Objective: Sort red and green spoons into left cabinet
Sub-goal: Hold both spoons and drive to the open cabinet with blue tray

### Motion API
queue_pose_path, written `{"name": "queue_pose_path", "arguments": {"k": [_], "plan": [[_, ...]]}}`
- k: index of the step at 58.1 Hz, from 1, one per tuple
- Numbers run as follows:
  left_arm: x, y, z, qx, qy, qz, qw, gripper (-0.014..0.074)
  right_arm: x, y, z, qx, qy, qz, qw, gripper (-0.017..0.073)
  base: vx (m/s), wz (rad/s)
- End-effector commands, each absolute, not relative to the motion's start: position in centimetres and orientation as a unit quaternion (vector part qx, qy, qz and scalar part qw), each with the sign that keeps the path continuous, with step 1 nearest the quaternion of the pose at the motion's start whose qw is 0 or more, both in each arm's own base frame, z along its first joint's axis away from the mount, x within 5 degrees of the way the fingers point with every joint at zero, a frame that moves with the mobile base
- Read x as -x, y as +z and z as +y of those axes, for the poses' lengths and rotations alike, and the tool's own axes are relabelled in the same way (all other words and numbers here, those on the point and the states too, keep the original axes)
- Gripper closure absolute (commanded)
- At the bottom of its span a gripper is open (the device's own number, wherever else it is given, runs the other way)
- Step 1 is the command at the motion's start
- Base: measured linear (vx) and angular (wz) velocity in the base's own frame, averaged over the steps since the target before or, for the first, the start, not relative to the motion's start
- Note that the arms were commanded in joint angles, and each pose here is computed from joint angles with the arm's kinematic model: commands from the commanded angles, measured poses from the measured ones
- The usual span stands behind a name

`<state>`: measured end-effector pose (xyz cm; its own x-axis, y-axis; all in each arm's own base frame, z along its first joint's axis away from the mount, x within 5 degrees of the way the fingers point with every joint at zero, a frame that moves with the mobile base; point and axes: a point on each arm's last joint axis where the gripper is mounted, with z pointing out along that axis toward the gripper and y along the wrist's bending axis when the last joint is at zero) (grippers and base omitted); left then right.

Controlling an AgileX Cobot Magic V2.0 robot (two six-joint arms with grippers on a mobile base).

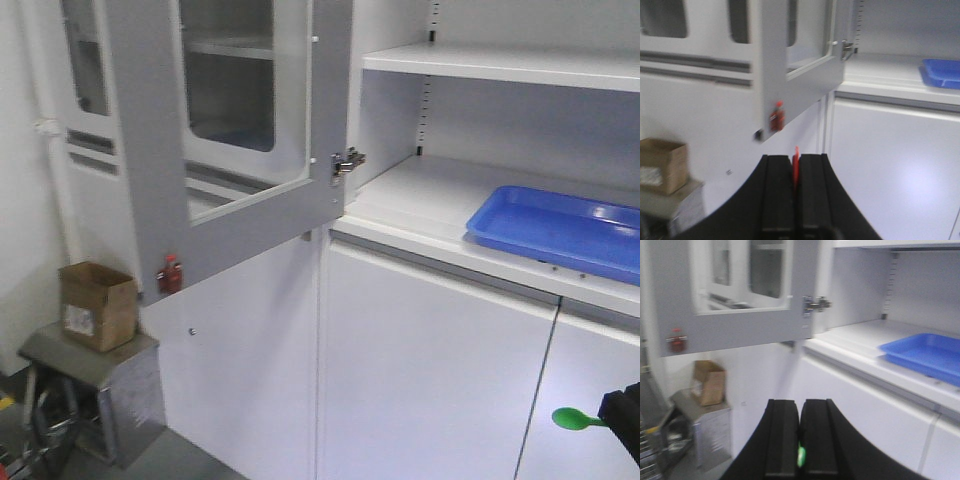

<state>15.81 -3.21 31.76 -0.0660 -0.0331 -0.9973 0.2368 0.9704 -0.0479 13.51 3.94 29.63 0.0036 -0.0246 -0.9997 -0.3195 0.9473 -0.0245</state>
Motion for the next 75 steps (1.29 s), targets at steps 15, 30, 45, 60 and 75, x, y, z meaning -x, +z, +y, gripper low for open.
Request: {"name": "queue_pose_path", "arguments": {"k": [15, 30, 45, 60, 75], "plan": [[-15.71, 33.26, -3.59, -0.078, -0.121, 0.694, 0.705, 0.0597, -13.38, 31.16, 4.24, 0.129, 0.124, 0.663, 0.727, 0.0564, 0.44, -0.55], [-15.71, 33.26, -3.59, -0.078, -0.121, 0.694, 0.705, 0.0597, -13.38, 31.16, 4.24, 0.129, 0.124, 0.663, 0.727, 0.0564, 0.39, -0.31], [-15.71, 33.26, -3.59, -0.078, -0.121, 0.694, 0.705, 0.0597, -13.38, 31.16, 4.24, 0.129, 0.124, 0.663, 0.727, 0.0564, 0.34, -0.25], [-15.71, 33.26, -3.59, -0.078, -0.121, 0.694, 0.705, 0.0597, -13.38, 31.16, 4.24, 0.129, 0.124, 0.663, 0.727, 0.0564, 0.26, -0.4], [-15.71, 33.26, -3.59, -0.078, -0.121, 0.694, 0.705, 0.0597, -13.38, 31.16, 4.24, 0.129, 0.124, 0.663, 0.727, 0.0564, 0.18, -0.44]]}}
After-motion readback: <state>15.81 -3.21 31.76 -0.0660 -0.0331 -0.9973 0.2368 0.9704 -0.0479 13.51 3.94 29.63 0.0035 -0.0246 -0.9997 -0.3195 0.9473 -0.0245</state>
